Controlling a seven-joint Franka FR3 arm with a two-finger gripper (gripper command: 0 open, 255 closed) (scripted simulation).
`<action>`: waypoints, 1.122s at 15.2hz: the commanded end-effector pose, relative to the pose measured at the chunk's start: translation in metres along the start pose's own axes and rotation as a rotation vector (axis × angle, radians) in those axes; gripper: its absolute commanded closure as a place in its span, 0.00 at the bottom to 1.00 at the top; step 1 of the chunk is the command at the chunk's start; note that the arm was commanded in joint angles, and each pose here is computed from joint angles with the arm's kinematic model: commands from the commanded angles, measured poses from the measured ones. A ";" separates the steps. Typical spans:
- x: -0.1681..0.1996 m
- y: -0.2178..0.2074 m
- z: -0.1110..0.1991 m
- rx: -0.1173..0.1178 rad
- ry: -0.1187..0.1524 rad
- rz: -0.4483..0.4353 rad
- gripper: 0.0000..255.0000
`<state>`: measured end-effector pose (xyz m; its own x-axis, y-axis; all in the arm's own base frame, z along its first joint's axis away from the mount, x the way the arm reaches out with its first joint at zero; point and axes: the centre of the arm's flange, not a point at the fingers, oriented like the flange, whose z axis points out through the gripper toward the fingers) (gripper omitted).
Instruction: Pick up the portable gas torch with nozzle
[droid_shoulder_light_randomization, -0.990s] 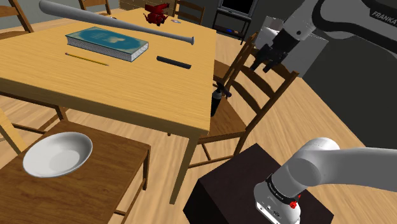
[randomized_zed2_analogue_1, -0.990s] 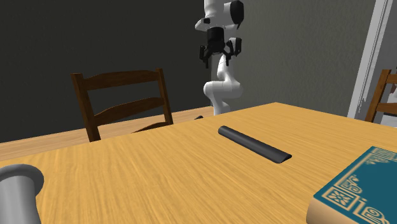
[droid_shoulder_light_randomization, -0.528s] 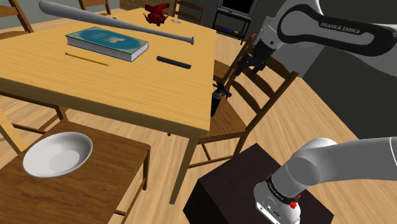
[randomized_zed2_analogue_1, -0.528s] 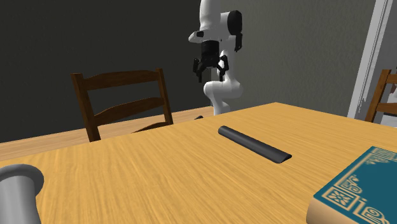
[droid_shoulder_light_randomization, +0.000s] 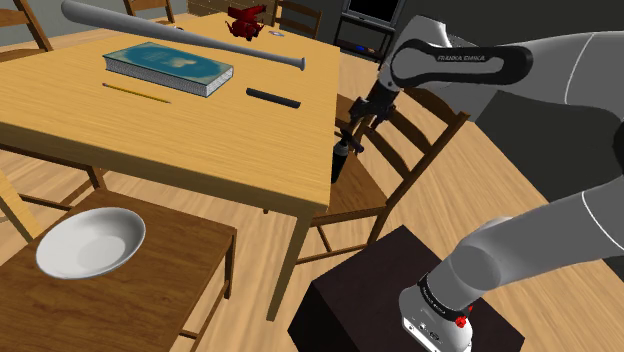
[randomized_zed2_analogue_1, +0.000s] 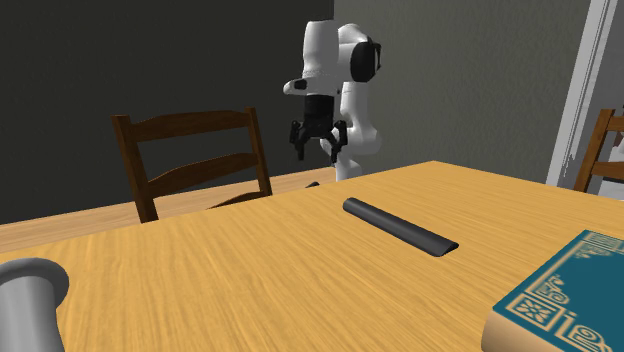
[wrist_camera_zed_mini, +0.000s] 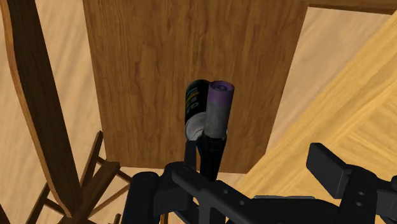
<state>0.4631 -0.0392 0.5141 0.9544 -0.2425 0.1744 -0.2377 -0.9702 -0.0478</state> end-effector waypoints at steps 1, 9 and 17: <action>0.016 0.006 0.020 -0.016 -0.005 0.017 0.00; 0.045 0.014 0.080 -0.049 -0.019 0.052 0.00; 0.041 0.015 0.104 -0.049 -0.019 0.052 1.00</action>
<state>0.5175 -0.0631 0.4188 0.9437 -0.2925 0.1546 -0.2948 -0.9555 -0.0080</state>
